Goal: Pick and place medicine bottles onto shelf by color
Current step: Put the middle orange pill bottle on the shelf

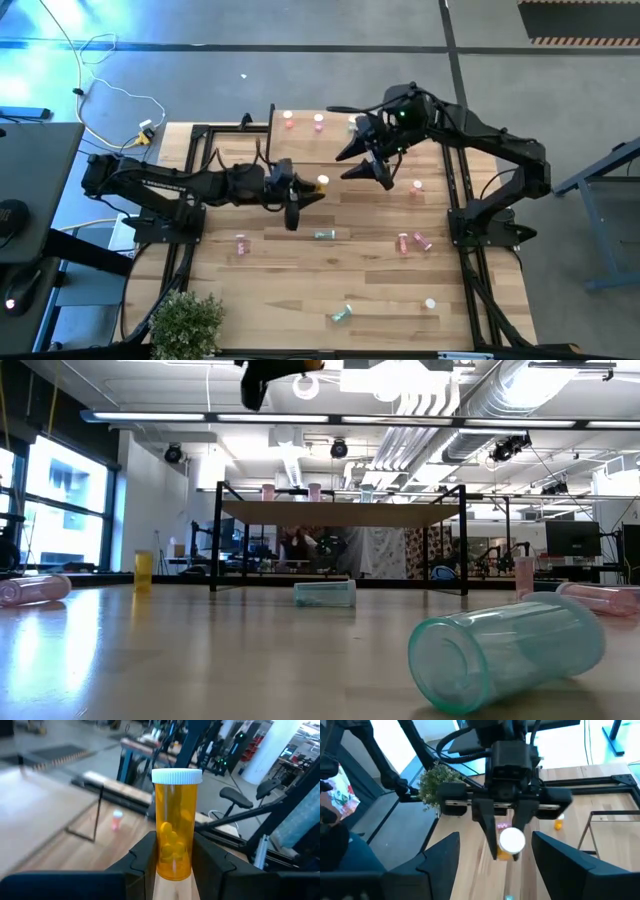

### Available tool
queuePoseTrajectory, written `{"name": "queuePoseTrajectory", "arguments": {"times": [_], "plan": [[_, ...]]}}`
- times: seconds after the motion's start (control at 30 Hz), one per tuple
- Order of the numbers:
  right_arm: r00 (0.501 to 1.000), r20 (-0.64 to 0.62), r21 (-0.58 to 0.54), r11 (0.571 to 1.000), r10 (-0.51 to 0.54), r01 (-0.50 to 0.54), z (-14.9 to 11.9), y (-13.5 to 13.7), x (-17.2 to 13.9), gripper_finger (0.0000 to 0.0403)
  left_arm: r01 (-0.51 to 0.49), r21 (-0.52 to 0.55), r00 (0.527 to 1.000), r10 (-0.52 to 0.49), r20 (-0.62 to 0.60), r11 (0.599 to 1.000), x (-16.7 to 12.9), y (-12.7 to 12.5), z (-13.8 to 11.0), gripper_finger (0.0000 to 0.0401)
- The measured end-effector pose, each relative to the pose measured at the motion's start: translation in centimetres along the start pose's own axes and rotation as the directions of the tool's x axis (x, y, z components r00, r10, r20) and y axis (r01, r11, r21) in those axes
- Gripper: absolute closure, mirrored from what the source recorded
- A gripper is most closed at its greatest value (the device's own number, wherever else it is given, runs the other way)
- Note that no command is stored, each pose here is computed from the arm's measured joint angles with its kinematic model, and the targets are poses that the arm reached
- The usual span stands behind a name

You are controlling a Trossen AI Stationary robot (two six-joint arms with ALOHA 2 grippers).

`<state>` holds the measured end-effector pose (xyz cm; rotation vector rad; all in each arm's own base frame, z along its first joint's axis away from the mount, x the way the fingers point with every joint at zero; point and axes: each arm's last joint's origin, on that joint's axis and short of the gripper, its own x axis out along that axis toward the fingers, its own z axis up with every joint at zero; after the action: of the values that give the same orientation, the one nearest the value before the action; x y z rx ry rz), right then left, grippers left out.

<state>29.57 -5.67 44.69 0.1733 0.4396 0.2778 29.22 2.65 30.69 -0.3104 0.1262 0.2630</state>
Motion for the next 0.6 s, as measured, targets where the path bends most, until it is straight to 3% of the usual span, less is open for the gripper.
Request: {"name": "queuePoseTrajectory", "arguments": {"times": [0.3,0.6], "plan": [[0.993,0.041,0.012,0.994,-0.109,0.109,0.5,0.4,1.2,0.0167,0.017,0.151,0.987,-0.041,0.153,0.988,0.0,0.4,1.8,0.0311],[0.99,0.087,-0.015,0.993,-0.115,0.117,0.9,0.3,3.0,0.0167,0.023,0.156,0.981,-0.053,0.189,0.987,0.1,1.4,2.5,0.0311]]}}
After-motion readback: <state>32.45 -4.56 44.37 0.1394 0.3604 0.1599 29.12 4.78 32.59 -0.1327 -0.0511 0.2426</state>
